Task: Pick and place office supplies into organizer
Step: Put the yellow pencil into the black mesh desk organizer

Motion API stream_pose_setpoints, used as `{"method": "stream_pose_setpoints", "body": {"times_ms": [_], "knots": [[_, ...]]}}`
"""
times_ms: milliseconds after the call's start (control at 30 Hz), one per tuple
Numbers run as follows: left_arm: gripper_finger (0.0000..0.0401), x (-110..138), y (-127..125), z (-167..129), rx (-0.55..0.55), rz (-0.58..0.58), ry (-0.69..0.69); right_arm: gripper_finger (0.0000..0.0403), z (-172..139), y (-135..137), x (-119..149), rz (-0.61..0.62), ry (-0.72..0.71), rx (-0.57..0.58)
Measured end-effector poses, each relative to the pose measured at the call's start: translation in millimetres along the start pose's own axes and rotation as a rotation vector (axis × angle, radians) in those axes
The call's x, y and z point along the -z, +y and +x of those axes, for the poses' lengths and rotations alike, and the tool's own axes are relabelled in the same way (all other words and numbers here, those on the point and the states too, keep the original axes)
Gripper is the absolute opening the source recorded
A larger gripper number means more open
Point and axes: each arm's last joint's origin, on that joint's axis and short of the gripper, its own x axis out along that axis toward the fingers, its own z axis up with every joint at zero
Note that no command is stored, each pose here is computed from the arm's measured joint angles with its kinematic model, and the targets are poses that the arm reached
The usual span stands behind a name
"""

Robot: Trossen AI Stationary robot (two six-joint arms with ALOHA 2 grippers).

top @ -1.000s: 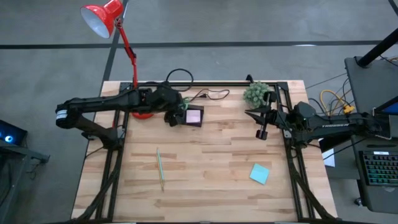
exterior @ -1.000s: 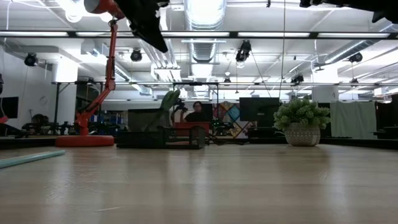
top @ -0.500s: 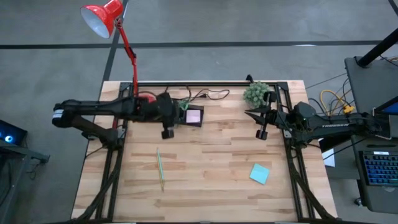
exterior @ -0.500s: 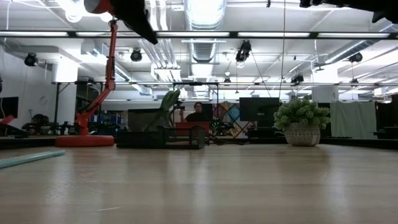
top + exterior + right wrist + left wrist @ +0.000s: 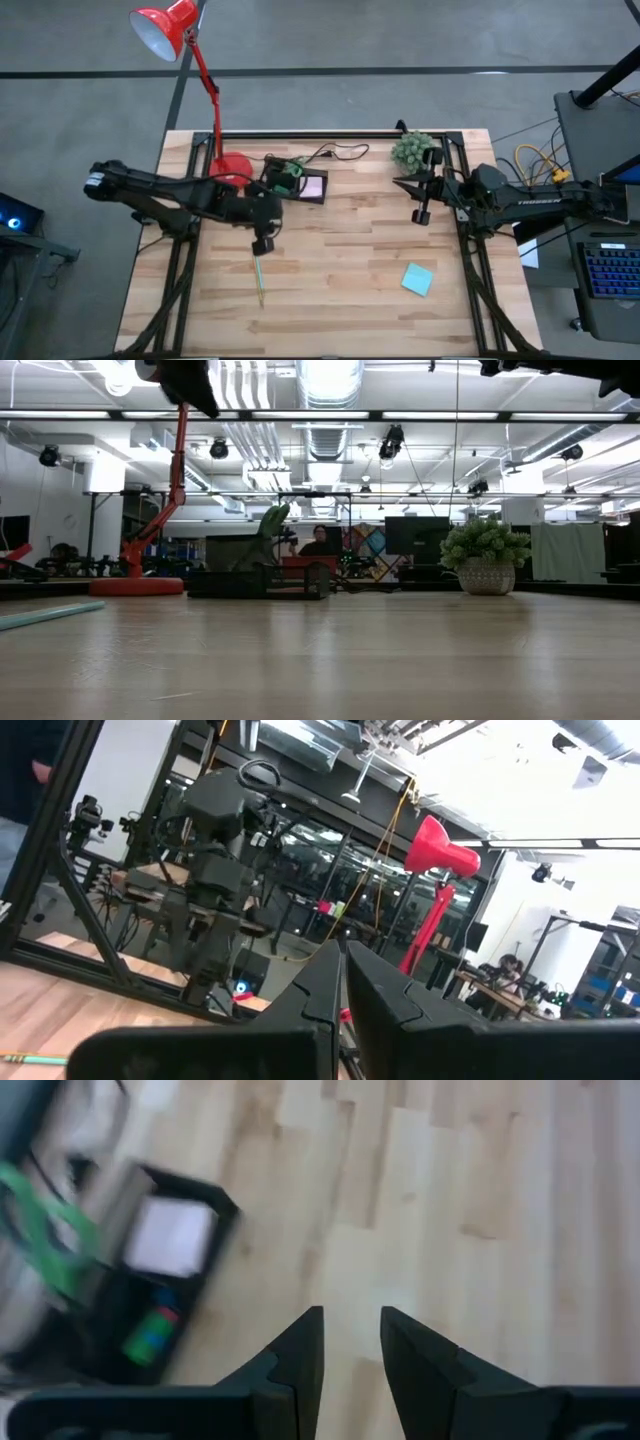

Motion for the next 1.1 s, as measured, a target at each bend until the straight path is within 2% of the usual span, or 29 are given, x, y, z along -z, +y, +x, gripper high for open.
{"method": "stream_pose_setpoints", "body": {"times_ms": [133, 233, 467, 967, 1100], "knots": [[0.0087, 7.9, -6.5, 1.8, 0.055, -0.222, 0.066, 0.0013, 0.0, 0.1, 0.2, 0.001, 0.002, -0.001], [0.0087, 17.9, -11.3, 2.0, 0.077, -0.380, 0.165, 0.0013, 0.0, 0.1, 0.3, 0.018, 0.003, -0.001], [0.0087, 42.0, -25.0, 23.7, -0.032, -0.701, 0.325, 0.0013, 0.0, 0.2, 0.4, 0.026, 0.004, -0.002], [0.0087, 72.8, -74.1, 86.0, -0.173, -0.917, 0.713, 0.0013, 0.0, 0.7, 1.4, 0.062, 0.015, -0.007], [0.0087, 78.5, -87.6, 92.5, -0.210, -0.939, 0.751, 0.0013, 0.0, 1.1, 2.1, 0.070, 0.022, -0.010]]}}
